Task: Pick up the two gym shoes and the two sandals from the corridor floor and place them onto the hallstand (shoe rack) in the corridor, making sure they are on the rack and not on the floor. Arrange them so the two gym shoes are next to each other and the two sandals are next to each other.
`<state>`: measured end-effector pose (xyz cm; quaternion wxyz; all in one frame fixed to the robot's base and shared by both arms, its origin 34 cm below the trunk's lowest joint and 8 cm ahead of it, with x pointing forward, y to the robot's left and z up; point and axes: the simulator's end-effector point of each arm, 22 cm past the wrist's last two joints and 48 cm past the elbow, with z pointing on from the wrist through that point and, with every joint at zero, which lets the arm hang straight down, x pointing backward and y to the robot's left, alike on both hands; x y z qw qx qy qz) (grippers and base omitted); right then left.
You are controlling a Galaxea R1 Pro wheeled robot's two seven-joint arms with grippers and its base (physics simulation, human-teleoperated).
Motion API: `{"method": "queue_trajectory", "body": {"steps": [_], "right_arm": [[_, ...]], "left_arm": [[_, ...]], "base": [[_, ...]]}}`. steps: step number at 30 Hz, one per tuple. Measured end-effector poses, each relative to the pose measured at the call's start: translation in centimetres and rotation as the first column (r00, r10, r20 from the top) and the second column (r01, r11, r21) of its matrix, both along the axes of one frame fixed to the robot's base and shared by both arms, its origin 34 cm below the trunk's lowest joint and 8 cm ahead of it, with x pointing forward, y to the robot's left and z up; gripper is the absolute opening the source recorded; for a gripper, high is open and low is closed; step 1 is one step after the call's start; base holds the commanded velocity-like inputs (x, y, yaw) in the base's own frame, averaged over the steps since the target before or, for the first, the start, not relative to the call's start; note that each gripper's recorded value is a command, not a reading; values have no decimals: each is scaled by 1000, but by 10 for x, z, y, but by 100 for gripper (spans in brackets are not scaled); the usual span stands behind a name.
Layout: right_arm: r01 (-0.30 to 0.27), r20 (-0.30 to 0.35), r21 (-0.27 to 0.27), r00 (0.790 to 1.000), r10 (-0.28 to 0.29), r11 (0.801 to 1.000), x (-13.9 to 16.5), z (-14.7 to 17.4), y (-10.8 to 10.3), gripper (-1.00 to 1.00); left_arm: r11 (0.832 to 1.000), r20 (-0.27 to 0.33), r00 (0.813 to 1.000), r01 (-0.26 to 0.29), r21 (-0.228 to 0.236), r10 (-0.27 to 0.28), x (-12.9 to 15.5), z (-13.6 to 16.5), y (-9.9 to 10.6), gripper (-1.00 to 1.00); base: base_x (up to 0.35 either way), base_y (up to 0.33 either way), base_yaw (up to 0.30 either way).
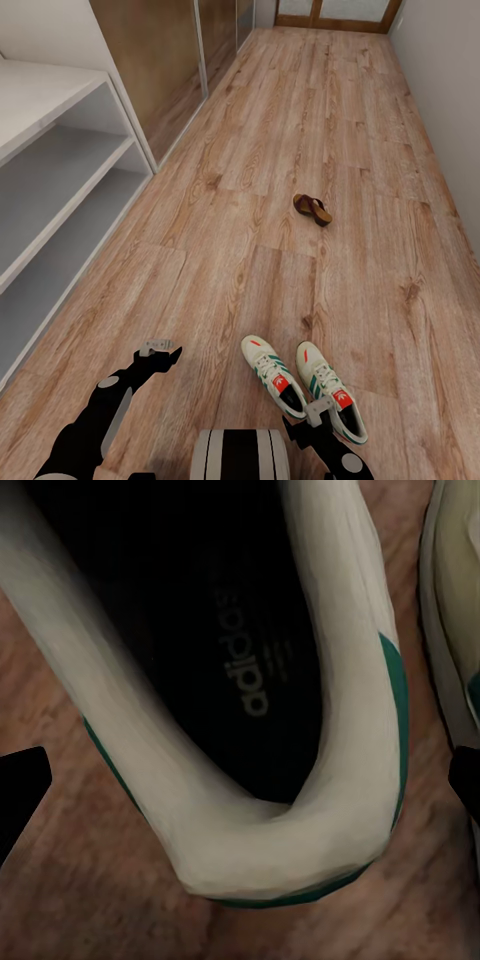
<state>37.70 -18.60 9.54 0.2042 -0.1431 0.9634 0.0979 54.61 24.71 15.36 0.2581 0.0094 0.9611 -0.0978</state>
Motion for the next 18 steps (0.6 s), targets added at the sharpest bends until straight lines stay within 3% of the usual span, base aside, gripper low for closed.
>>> {"method": "queue_trajectory", "body": {"steps": [18], "right_arm": [[0, 0, 1, 1000, 0, 1000, 0, 0, 0, 100]], "left_arm": [[1000, 1, 1000, 0, 0, 0, 0, 0, 0, 100]], "base": [[0, 0, 0]]}}
